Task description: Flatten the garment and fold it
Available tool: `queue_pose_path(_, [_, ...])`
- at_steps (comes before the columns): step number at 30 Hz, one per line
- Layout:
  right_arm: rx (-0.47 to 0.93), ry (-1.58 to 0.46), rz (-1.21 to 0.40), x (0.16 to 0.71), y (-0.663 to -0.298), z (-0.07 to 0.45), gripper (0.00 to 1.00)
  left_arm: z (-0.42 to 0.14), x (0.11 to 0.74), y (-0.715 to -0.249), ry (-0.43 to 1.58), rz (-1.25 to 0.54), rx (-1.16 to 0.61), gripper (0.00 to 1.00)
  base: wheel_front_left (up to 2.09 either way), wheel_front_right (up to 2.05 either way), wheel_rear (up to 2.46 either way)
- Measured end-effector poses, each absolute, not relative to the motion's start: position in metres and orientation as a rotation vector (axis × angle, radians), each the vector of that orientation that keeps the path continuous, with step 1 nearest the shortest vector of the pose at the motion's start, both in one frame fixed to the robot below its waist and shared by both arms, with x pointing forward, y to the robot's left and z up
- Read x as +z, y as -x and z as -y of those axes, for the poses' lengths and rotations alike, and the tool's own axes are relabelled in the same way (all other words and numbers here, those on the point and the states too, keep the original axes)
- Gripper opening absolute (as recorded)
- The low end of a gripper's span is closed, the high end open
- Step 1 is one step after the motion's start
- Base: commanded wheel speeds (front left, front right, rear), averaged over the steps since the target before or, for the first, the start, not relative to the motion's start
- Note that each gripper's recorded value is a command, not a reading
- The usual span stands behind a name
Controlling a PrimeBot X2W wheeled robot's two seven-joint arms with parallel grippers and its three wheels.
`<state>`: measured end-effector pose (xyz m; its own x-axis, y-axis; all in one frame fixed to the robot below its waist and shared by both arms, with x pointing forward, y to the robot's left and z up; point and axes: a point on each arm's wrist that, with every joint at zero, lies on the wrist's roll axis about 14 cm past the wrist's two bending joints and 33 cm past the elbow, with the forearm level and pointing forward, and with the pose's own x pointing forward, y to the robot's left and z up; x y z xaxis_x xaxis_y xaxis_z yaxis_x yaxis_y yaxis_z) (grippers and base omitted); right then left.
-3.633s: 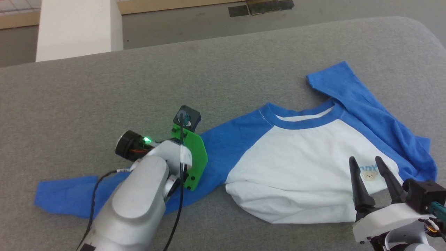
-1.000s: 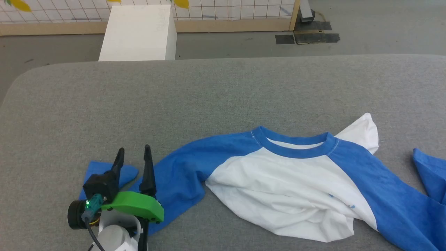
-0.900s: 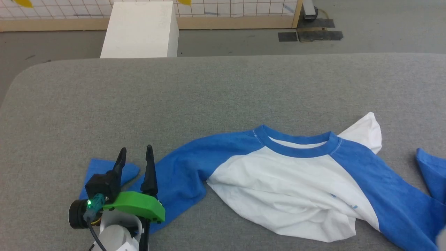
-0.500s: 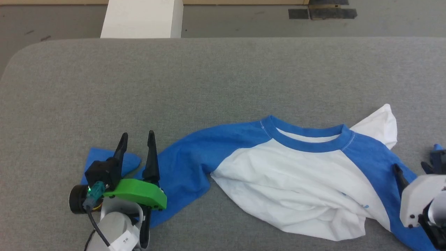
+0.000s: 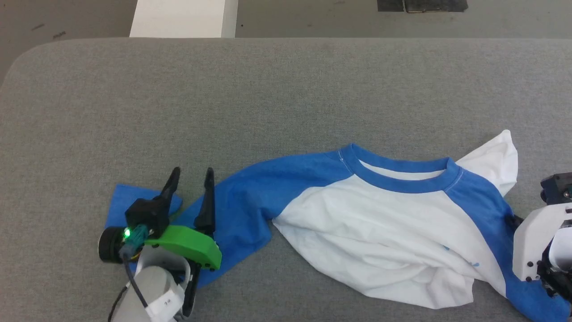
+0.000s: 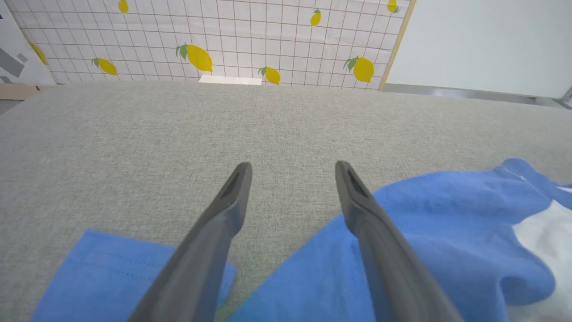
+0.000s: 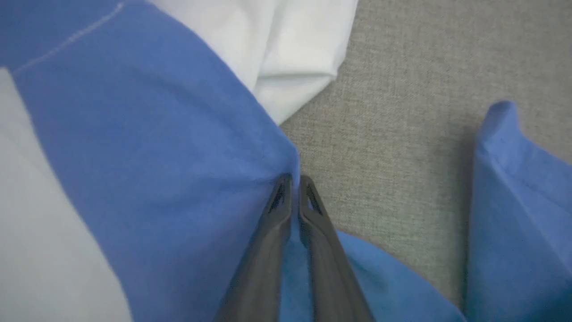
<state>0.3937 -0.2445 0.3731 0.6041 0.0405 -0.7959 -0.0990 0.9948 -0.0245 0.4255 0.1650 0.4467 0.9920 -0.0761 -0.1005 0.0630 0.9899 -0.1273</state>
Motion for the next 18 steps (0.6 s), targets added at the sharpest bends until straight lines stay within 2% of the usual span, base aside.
queue_pose_path(7, [0.065, 0.051, -0.832, 0.385, -0.394, 0.248, 0.0, -0.123, 0.458, -0.451, -0.044, -0.174, -0.323, 1.0, 0.0, 0.0, 0.0])
queue_pose_path(12, [0.054, 0.032, -0.8, 0.392, -0.391, 0.247, 0.0, -0.084, 0.438, -0.453, -0.172, -0.359, -0.491, 1.0, 0.0, 0.0, 0.0])
queue_pose_path(18, [0.044, 0.021, -0.801, 0.39, -0.385, 0.248, 0.0, -0.074, 0.405, -0.45, -0.273, -0.591, -0.559, 1.0, 0.0, 0.0, 0.0])
